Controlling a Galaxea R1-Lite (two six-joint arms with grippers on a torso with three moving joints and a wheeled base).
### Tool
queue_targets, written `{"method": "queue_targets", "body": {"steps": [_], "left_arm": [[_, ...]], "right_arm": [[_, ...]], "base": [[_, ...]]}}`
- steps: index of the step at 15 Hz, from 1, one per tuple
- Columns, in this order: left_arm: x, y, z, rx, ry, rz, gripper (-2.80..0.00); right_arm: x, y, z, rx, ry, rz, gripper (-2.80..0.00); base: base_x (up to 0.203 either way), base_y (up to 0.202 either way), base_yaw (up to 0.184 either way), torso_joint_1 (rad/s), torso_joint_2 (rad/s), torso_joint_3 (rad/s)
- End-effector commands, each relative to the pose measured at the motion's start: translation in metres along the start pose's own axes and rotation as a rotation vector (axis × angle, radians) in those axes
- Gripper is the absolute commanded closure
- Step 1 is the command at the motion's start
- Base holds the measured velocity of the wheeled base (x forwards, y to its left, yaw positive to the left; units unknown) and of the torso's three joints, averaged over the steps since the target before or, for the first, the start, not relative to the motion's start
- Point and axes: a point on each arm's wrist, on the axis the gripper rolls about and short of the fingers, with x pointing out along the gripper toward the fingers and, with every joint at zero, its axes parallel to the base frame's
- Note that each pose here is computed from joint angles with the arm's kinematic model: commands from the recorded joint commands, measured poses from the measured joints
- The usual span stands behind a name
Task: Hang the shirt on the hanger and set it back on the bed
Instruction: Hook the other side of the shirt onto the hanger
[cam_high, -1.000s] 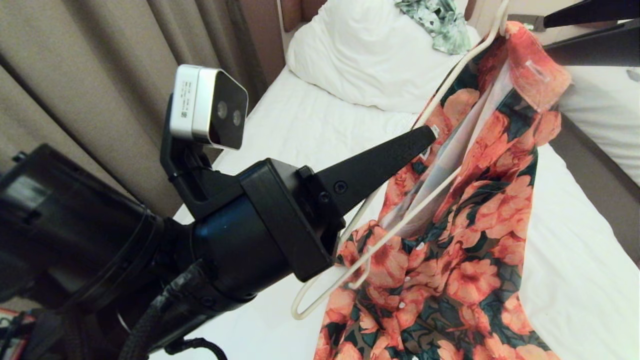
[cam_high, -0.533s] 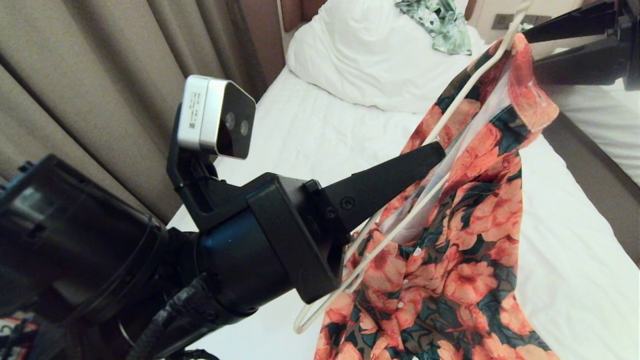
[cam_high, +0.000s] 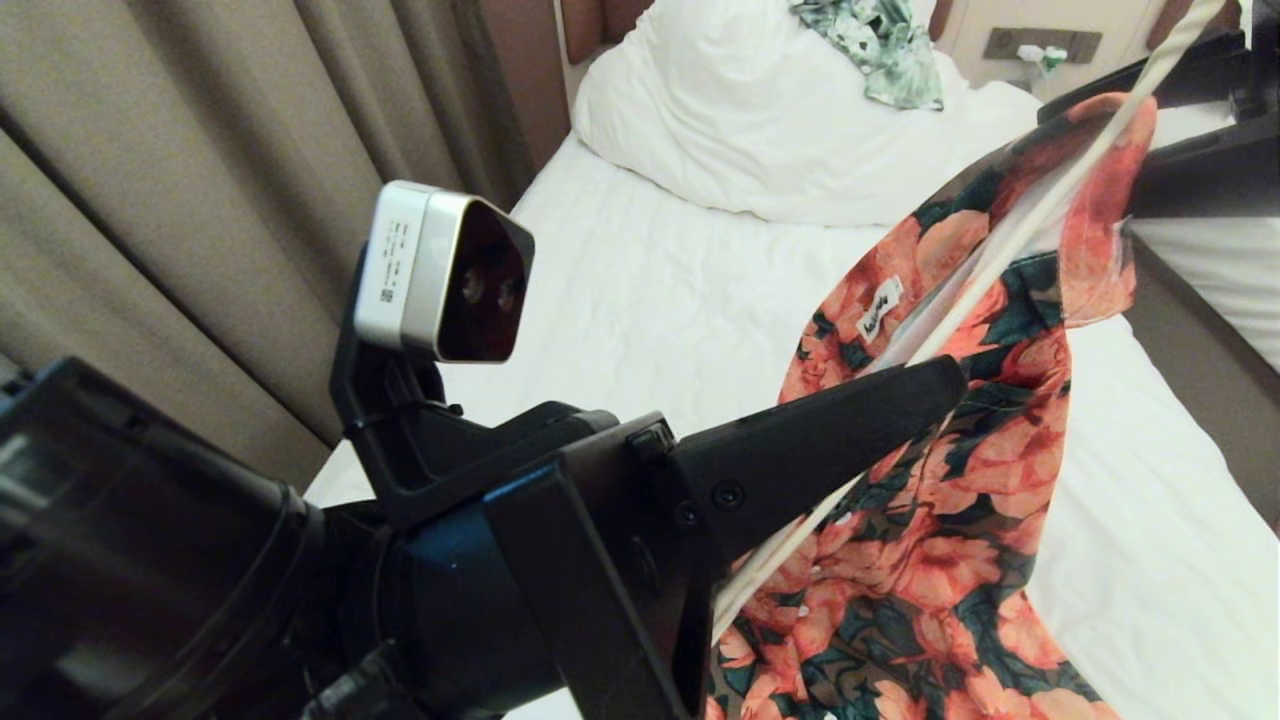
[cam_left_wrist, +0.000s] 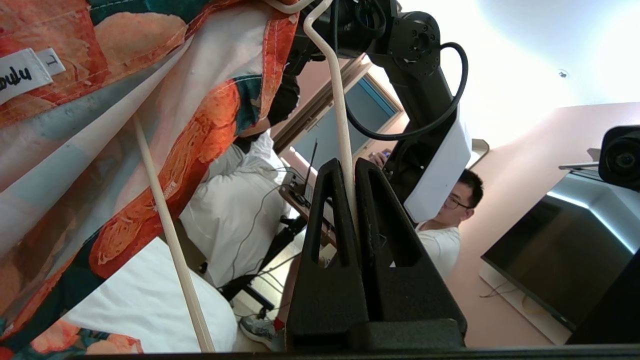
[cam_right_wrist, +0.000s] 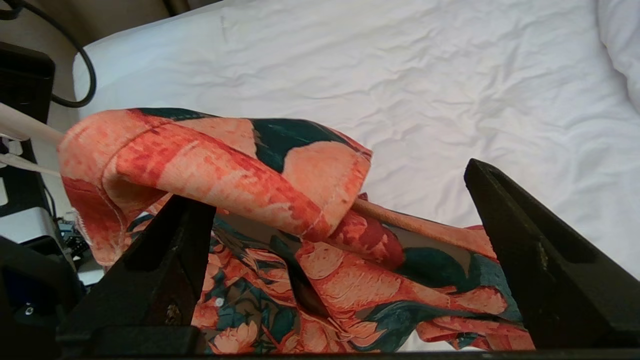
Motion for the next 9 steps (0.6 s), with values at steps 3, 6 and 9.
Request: {"method": "queue_targets", "body": {"steps": [3,6,9], "left_arm": [[0.0,-0.002,0.0,-0.004,-0.002,-0.012,0.0],[0.0,-0.003,0.0,-0.003,-0.003,-0.013,0.0],[0.0,0.0,0.0,0.0,-0.004,-0.005,0.0]], "right_arm": [[-0.006,0.01,-0.001,0.011,0.013,0.054,-2.8],[-0.008,0.015,-0.002,0.015,0.02,0.086,0.0],[-0.01,0.018,-0.005,0.033,0.047,0.105,0.0]], "base": [[0.0,0.0,0.0,0.0,0.0,0.0],[0.0,0.0,0.0,0.0,0.0,0.0],[0.0,0.0,0.0,0.0,0.0,0.0]]}}
